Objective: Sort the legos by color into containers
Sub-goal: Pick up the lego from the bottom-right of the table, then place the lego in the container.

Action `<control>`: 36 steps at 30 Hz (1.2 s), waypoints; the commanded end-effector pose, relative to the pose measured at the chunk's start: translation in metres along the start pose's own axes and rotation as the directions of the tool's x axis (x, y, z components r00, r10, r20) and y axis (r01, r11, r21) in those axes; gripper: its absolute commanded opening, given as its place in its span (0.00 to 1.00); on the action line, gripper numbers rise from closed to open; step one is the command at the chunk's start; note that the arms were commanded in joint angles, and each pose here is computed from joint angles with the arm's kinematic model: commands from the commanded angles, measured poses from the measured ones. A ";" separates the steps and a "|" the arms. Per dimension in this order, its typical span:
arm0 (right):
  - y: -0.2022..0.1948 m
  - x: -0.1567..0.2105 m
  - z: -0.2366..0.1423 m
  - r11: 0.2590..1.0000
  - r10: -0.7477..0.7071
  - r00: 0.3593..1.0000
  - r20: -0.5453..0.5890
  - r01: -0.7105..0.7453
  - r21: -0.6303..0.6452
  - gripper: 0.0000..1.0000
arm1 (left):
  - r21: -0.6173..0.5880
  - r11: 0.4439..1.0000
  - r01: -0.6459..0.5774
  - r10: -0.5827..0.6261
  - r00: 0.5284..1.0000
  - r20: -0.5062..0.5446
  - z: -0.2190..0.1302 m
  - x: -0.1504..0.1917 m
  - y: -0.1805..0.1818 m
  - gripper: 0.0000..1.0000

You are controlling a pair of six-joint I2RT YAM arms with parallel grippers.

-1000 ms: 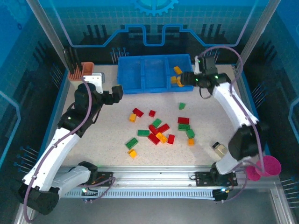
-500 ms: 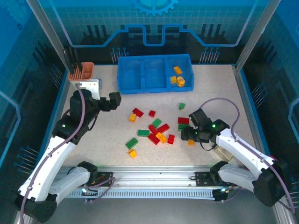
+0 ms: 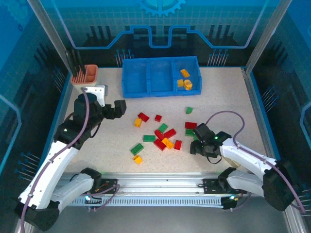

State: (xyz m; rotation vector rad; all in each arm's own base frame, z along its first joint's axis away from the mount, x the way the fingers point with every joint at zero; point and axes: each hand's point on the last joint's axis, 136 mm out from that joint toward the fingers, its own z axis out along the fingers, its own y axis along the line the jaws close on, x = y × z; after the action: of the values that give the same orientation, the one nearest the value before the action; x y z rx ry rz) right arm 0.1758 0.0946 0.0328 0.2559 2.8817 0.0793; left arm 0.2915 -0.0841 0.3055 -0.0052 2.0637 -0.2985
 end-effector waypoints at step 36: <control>0.101 -0.308 -0.059 0.959 -0.270 0.892 0.363 0.283 0.019 0.33 | -0.055 0.991 -0.122 0.119 0.992 -0.049 0.017 0.003 0.007 0.99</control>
State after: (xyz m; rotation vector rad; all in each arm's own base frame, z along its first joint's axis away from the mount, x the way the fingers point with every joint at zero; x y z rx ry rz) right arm 0.4428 0.1398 0.1760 -0.0788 2.5196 0.0416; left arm 0.3013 -0.0833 0.2938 0.0635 2.1222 -0.2130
